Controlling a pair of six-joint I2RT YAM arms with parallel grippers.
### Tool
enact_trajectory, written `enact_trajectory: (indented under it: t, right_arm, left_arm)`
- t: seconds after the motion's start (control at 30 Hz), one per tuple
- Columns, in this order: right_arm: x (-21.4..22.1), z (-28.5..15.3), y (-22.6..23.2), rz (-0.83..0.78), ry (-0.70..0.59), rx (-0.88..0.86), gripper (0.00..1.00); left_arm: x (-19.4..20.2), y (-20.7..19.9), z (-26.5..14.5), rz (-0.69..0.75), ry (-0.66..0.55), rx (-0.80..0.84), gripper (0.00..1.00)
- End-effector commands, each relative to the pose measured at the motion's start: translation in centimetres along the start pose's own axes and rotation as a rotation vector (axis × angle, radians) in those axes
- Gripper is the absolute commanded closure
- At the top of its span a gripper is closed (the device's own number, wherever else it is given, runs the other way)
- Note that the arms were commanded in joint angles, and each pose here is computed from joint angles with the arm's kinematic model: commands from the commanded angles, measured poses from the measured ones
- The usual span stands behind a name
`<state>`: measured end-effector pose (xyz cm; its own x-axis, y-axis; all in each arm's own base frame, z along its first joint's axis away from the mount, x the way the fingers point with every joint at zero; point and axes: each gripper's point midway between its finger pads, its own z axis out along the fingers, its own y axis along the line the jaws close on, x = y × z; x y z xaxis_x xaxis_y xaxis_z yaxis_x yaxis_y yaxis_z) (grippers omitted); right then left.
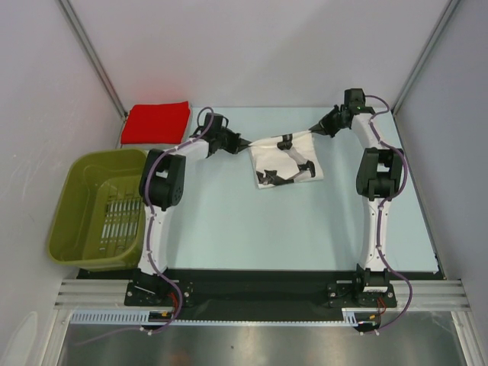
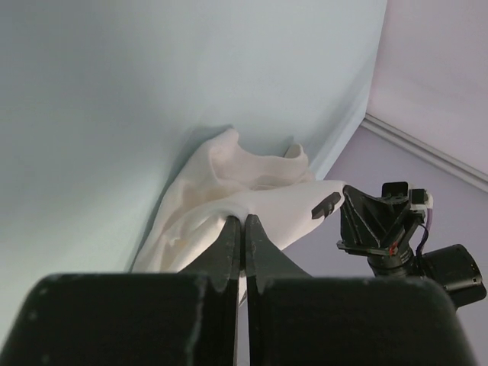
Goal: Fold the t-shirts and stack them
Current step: Fold the tshirt
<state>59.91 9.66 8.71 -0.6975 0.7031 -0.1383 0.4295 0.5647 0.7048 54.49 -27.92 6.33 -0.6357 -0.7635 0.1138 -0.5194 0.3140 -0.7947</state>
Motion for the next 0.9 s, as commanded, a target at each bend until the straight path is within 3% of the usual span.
enact_trajectory:
  t: [0.0, 0.1, 0.17, 0.23, 0.3, 0.33, 0.43, 0.57, 0.7, 0.87]
  right_arm:
    - [-4.4, -1.4, 1.5, -0.019, -0.129, -0.059, 1.00]
    - [-4.9, -1.0, 1.2, -0.013, -0.138, -0.065, 1.00]
    - [-5.4, -0.7, 0.9, -0.027, -0.155, -0.070, 0.97]
    - [-6.3, -0.5, 1.0, -0.071, -0.182, -0.095, 0.86]
    - [-6.9, -0.6, 1.2, -0.084, -0.192, -0.119, 0.83]
    - [-7.4, -0.8, 1.3, -0.083, -0.200, -0.137, 0.75]
    - [-9.1, -2.8, 1.5, -0.084, -0.218, -0.171, 0.62]
    - [-8.5, -5.6, 3.4, -0.178, -0.194, -0.231, 0.49]
    - [-4.7, -5.7, 6.3, -0.270, -0.132, -0.325, 0.47]
    - [-0.7, -3.2, 6.7, -0.270, -0.048, -0.421, 0.48]
  left_arm:
    - [-2.4, -1.4, 0.1, -0.020, -0.034, 0.038, 1.00]
    - [-2.8, -1.4, 0.8, -0.021, -0.033, 0.038, 0.96]
    - [-3.2, -1.9, 1.1, -0.009, -0.037, 0.035, 0.79]
    - [-4.0, -3.7, 1.1, 0.037, -0.058, 0.070, 0.66]
    - [-4.8, -4.0, 0.6, 0.120, -0.086, 0.023, 0.58]
    - [-5.5, -7.0, -0.4, 0.178, -0.125, 0.067, 0.53]
    - [-6.1, -10.0, -3.8, 0.330, -0.183, 0.060, 0.46]
    - [-3.6, -10.7, -6.5, 0.447, -0.150, 0.084, 0.44]
    - [0.8, -10.0, -6.1, 0.533, -0.071, 0.152, 0.46]
    - [6.5, -8.7, -2.8, 0.575, 0.038, 0.191, 0.48]
